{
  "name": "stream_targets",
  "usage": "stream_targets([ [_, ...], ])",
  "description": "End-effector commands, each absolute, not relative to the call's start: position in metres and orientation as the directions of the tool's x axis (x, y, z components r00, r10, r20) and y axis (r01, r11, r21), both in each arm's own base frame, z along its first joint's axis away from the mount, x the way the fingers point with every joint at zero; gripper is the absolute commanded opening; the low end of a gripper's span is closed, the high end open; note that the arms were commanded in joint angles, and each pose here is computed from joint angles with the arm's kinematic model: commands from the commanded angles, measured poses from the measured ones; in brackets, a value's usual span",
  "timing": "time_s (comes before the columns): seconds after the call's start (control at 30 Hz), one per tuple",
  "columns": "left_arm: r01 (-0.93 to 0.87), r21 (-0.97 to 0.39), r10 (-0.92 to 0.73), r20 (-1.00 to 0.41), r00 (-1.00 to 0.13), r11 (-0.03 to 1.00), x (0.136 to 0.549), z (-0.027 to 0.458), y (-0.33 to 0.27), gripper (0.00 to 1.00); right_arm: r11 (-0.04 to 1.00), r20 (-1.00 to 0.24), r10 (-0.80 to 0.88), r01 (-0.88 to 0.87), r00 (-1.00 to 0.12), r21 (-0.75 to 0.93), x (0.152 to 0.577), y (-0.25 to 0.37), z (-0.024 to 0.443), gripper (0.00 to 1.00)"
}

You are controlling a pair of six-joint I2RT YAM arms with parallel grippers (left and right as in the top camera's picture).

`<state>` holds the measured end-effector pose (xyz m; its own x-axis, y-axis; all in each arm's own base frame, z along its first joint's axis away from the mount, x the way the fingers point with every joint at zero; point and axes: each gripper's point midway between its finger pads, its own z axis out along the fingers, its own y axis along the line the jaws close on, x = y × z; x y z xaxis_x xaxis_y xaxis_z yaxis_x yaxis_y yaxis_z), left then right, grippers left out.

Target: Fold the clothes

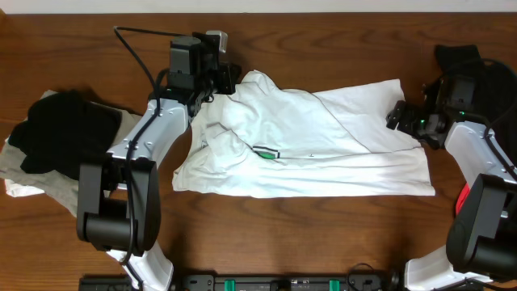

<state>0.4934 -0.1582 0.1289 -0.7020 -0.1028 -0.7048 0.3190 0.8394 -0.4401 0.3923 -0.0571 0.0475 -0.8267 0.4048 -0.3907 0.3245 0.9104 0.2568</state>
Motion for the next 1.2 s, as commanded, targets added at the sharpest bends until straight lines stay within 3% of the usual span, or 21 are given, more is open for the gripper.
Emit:
stream_targets([
  [0.0, 0.271, -0.396, -0.094, -0.695, -0.712, 0.877, 0.5, 0.115, -0.154, 0.17, 0.919, -0.403, 0.382, 0.298, -0.832, 0.256, 0.396, -0.053, 0.048, 0.92],
  [0.13, 0.258, -0.312, -0.014, -0.661, -0.75, 0.914, 0.505, 0.114, -0.157, 0.17, 0.92, -0.409, 0.381, 0.297, -0.829, 0.257, 0.397, -0.053, 0.048, 0.92],
  [0.2, 0.257, -0.251, 0.038, -0.643, -0.765, 0.933, 0.511, 0.119, -0.16, 0.24, 0.923, -0.421, 0.373, 0.287, -0.827, 0.255, 0.4, -0.054, 0.05, 0.92],
  [0.23, 0.25, -0.228, 0.053, -0.63, -0.775, 0.941, 0.515, 0.123, -0.161, 0.32, 0.926, -0.43, 0.366, 0.279, -0.825, 0.252, 0.402, -0.054, 0.051, 0.93],
  [0.27, 0.255, -0.216, 0.07, -0.618, -0.783, 0.943, 0.518, 0.128, -0.165, 0.47, 0.928, -0.434, 0.362, 0.276, -0.825, 0.251, 0.402, -0.054, 0.051, 0.93],
  [0.3, 0.264, -0.21, 0.087, -0.606, -0.791, 0.941, 0.52, 0.13, -0.169, 0.52, 0.928, -0.434, 0.363, 0.276, -0.825, 0.251, 0.402, -0.055, 0.051, 0.93],
  [0.47, 0.265, -0.203, 0.124, -0.524, -0.843, 0.943, 0.525, 0.12, -0.179, 0.54, 0.928, -0.427, 0.362, 0.277, -0.829, 0.25, 0.401, -0.054, 0.05, 0.94],
  [0.7, 0.235, -0.199, 0.138, -0.405, -0.904, 0.952, 0.518, 0.058, -0.177, 0.53, 0.928, -0.425, 0.363, 0.277, -0.829, 0.25, 0.4, -0.054, 0.05, 0.94],
  [1.1, 0.199, -0.117, 0.147, -0.353, -0.924, 0.973, 0.524, 0.001, -0.163, 0.52, 0.927, -0.419, 0.363, 0.279, -0.832, 0.25, 0.399, -0.053, 0.049, 0.94],
  [1.13, 0.199, -0.117, 0.147, -0.351, -0.925, 0.973, 0.524, -0.001, -0.164, 0.47, 0.927, -0.419, 0.363, 0.279, -0.832, 0.25, 0.399, -0.053, 0.049, 0.94],
  [1.17, 0.199, -0.117, 0.147, -0.351, -0.925, 0.973, 0.524, -0.001, -0.164, 0.34, 0.927, -0.419, 0.363, 0.279, -0.832, 0.25, 0.399, -0.053, 0.049, 0.94],
])
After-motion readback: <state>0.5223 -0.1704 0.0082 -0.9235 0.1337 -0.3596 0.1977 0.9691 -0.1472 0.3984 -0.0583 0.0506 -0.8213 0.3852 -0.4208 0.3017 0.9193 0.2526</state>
